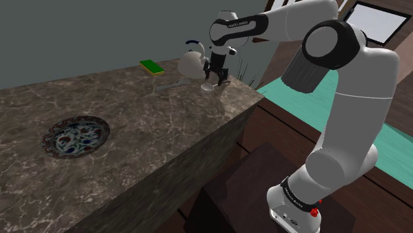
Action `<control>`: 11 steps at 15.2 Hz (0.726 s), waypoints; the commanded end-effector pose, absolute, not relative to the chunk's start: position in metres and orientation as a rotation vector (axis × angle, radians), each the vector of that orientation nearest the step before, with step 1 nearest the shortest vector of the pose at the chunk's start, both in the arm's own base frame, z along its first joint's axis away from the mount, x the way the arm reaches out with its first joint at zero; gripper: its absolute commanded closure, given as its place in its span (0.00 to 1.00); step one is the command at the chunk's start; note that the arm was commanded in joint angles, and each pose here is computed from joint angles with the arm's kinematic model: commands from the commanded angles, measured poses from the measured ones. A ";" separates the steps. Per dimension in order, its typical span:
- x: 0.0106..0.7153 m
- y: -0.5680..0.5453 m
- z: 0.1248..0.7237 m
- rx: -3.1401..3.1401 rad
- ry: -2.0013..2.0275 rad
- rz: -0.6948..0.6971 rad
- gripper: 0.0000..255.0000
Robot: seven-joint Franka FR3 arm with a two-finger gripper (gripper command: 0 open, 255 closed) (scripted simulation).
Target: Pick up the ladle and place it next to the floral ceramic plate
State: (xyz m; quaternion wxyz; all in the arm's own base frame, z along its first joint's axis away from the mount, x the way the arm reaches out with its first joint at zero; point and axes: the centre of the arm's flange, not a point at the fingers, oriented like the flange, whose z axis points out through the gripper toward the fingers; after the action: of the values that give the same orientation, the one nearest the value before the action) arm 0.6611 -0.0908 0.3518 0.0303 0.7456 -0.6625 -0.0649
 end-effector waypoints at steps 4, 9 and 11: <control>0.659 -0.090 0.344 2.298 -2.042 -0.200 0.00; 0.659 -0.090 0.344 2.298 -2.042 -0.201 1.00; 0.659 -0.090 0.344 2.298 -2.042 -0.201 1.00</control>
State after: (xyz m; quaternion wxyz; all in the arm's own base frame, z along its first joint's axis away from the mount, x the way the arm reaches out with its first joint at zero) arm 0.6592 -0.0896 0.3442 0.0304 0.7455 -0.6626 -0.0651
